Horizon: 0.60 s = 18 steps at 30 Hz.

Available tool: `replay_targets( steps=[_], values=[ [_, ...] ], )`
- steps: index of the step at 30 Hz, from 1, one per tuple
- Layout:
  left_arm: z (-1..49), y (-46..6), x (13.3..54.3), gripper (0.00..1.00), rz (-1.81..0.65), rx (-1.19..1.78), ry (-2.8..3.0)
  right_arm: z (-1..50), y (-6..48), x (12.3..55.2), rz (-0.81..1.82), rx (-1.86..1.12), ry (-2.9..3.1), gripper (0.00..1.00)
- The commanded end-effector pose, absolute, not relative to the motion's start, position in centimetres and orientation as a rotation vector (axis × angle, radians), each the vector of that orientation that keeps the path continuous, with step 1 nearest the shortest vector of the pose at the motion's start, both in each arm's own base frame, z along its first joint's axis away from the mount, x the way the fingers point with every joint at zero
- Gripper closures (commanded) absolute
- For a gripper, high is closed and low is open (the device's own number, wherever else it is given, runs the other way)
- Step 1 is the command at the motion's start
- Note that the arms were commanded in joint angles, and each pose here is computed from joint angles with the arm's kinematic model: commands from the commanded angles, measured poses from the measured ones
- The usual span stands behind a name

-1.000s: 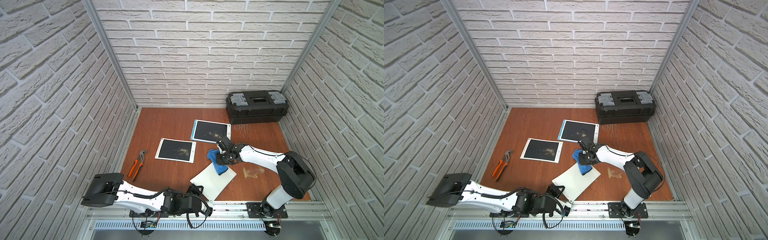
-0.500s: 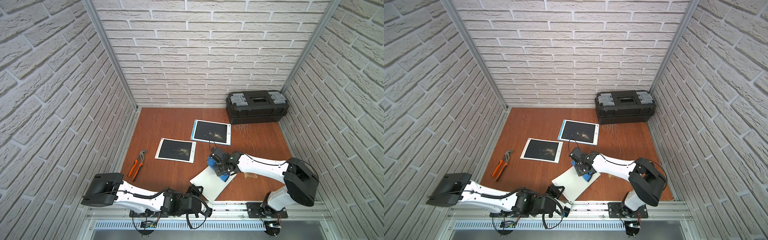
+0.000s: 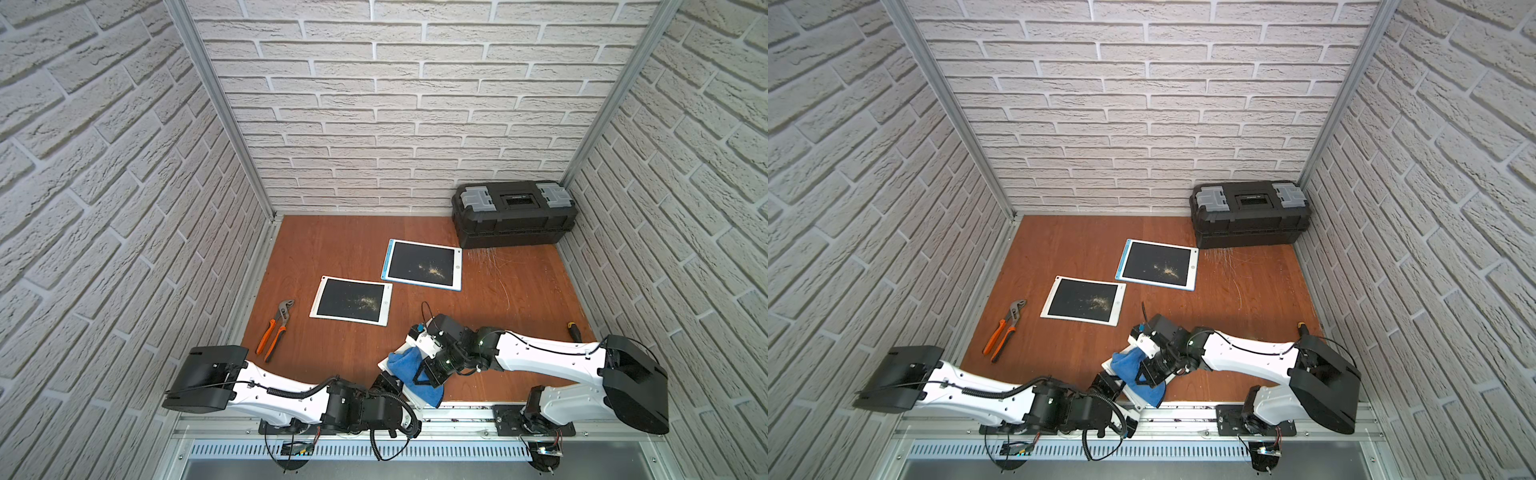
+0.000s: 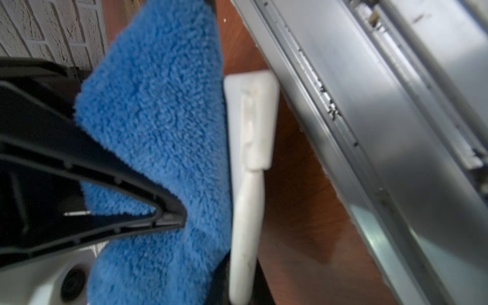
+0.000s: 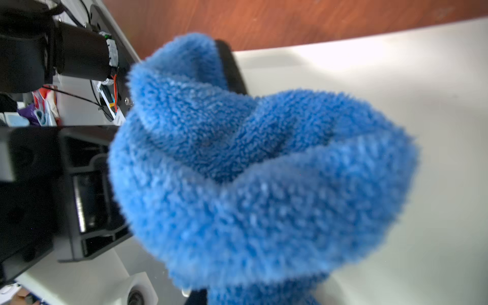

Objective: Wipe the drawing tablet
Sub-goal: Wipe the dirt from the drawing tablet.

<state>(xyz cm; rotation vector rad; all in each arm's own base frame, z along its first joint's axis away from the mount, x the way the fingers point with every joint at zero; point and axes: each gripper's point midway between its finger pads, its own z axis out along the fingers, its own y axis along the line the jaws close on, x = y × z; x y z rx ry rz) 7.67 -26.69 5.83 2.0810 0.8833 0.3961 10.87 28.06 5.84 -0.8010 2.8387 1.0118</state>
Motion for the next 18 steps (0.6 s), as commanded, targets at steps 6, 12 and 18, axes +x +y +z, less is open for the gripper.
replay_targets(
  steps=[6, 12, 18],
  values=[
    [6.8, -27.4, 7.6, 1.00, 0.378, 2.059, 0.895, -0.8, 12.6, 14.6, 0.352, 0.029, 3.224, 0.97],
    [7.1, -27.4, 7.6, 1.00, 0.376, 2.050, 0.895, 0.6, 9.5, 18.1, 0.103, 0.206, 3.137, 0.97],
    [7.3, -27.3, 7.6, 1.00, 0.382, 2.049, 0.893, 3.1, 13.8, 20.1, 0.292, 0.020, 3.030, 0.98]
  ],
)
